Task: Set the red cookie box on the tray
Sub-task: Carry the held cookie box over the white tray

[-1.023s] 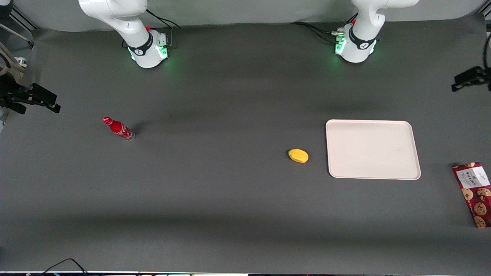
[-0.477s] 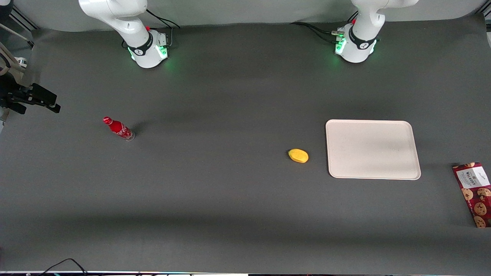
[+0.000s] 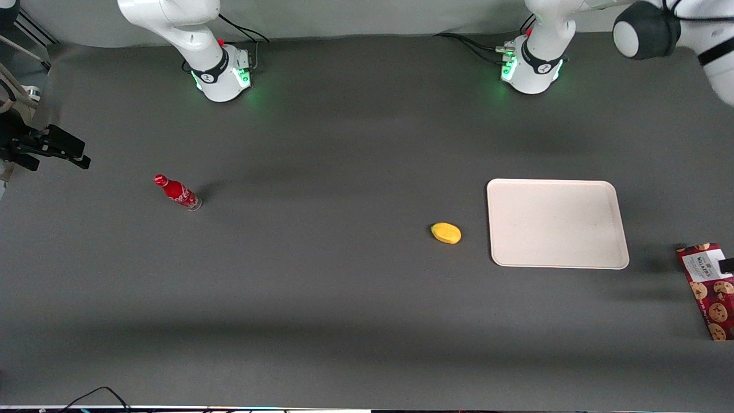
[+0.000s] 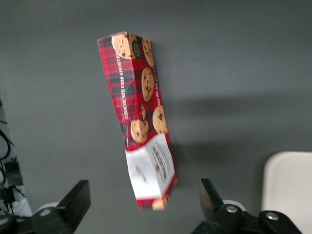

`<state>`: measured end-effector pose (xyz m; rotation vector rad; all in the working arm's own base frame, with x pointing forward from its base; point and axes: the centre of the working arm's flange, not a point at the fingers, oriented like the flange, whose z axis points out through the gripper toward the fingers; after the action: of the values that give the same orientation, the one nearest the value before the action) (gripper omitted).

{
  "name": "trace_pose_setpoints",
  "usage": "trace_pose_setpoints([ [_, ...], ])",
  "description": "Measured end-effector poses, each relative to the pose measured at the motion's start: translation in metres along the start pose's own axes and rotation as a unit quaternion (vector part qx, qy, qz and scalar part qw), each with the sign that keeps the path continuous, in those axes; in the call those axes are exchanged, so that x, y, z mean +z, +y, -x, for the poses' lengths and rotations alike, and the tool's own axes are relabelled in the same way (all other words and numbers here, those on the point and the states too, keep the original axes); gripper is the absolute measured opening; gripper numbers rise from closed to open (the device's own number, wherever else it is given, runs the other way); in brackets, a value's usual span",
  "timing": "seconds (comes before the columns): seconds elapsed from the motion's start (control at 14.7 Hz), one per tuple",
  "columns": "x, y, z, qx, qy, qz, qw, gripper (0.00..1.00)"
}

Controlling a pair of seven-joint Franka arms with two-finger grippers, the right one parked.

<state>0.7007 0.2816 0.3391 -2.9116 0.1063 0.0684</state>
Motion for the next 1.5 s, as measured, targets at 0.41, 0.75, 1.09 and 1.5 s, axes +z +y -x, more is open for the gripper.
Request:
trace_pose_setpoints([
  [0.41, 0.097, -0.010, -0.005, 0.046, 0.025, -0.007, 0.9986, 1.00],
  [0.75, 0.139, -0.011, -0.002, 0.033, 0.042, 0.009, 0.9985, 0.54],
  [1.09, 0.129, -0.014, 0.001, 0.031, 0.020, 0.024, 0.9990, 0.15],
  [1.5, -0.009, -0.047, 0.026, 0.021, -0.070, 0.065, 0.9952, 0.15],
])
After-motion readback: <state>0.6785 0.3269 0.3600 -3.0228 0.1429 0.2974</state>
